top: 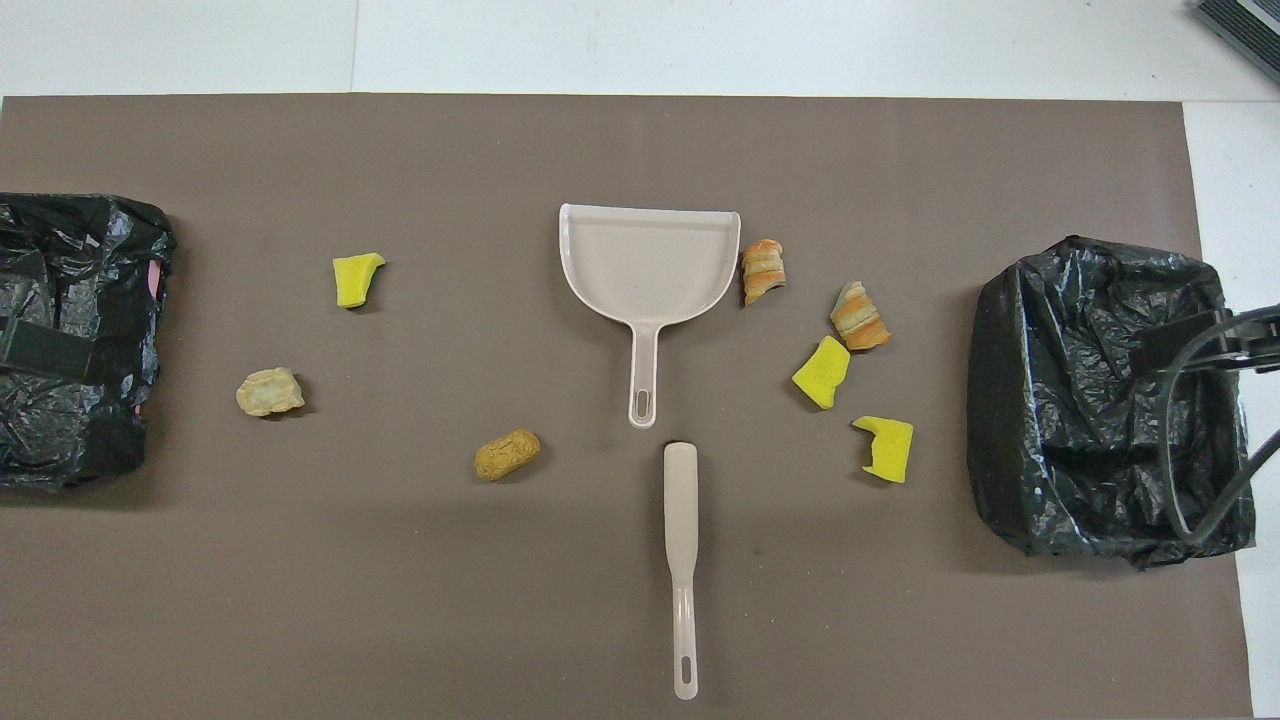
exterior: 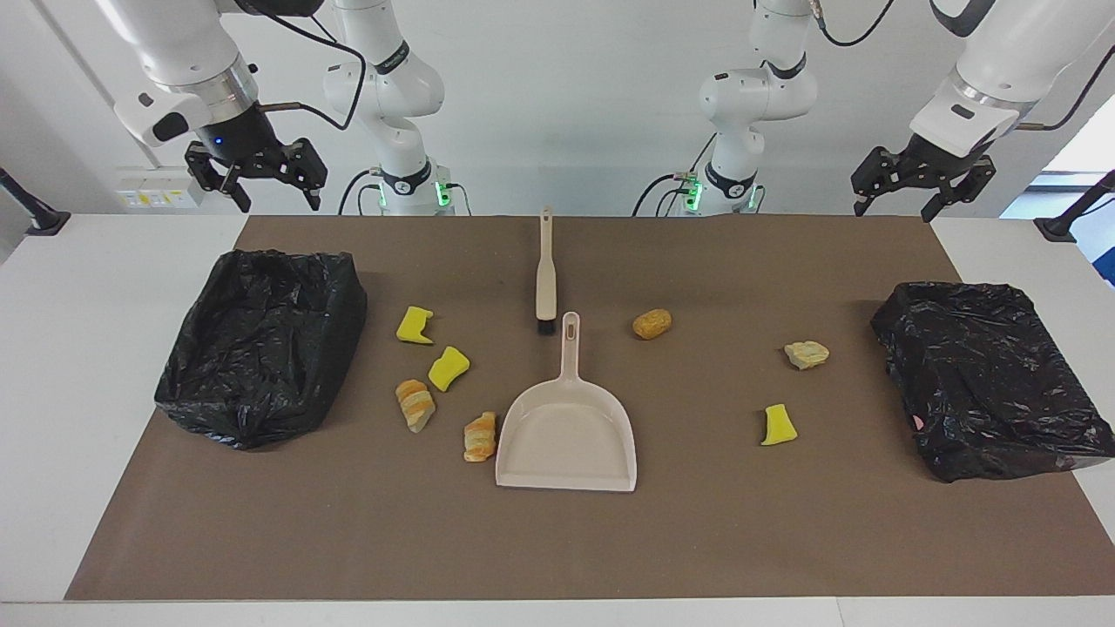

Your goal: Sweep and dump trash in bin

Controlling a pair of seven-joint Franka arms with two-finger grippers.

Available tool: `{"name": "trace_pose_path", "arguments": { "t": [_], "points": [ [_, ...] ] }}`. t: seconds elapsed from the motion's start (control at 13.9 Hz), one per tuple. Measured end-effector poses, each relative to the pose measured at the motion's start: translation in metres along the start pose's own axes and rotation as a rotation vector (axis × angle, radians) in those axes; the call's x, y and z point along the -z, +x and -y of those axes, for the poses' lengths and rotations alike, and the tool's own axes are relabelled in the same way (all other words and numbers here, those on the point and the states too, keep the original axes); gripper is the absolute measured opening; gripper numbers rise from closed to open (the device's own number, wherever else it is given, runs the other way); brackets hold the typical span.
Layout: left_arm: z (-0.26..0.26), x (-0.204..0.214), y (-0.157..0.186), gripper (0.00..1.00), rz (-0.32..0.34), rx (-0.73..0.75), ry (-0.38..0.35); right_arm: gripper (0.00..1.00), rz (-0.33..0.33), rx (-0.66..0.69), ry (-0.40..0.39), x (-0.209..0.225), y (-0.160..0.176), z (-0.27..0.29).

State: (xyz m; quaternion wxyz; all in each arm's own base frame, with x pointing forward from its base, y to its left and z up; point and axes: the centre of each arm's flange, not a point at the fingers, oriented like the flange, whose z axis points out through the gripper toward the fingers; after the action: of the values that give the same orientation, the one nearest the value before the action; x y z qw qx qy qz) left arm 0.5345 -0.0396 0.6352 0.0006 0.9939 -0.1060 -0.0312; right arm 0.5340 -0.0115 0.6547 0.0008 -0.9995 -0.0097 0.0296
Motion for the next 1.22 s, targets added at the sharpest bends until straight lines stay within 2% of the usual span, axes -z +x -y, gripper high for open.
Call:
{"name": "trace_pose_path", "arguments": {
  "t": [0.22, 0.36, 0.57, 0.79, 1.22],
  "points": [
    [-0.048, -0.052, 0.015, 1.00, 0.006, -0.076, -0.053, 1.00, 0.000, 0.000, 0.000, 0.000, 0.000, 0.000],
    [-0.090, -0.089, 0.013, 1.00, 0.000, -0.117, -0.068, 1.00, 0.000, 0.000, 0.000, 0.000, 0.000, 0.000],
    [-0.160, -0.125, -0.010, 1.00, 0.009, -0.157, -0.058, 1.00, 0.000, 0.003, 0.000, 0.000, 0.000, 0.001],
    [-0.231, -0.156, -0.029, 1.00, -0.041, -0.155, -0.062, 1.00, -0.030, 0.009, -0.002, -0.006, 0.007, 0.004],
    [-0.381, -0.246, -0.095, 1.00, -0.110, -0.103, -0.102, 1.00, -0.070, 0.056, 0.012, -0.071, 0.061, 0.053]
  ]
}}
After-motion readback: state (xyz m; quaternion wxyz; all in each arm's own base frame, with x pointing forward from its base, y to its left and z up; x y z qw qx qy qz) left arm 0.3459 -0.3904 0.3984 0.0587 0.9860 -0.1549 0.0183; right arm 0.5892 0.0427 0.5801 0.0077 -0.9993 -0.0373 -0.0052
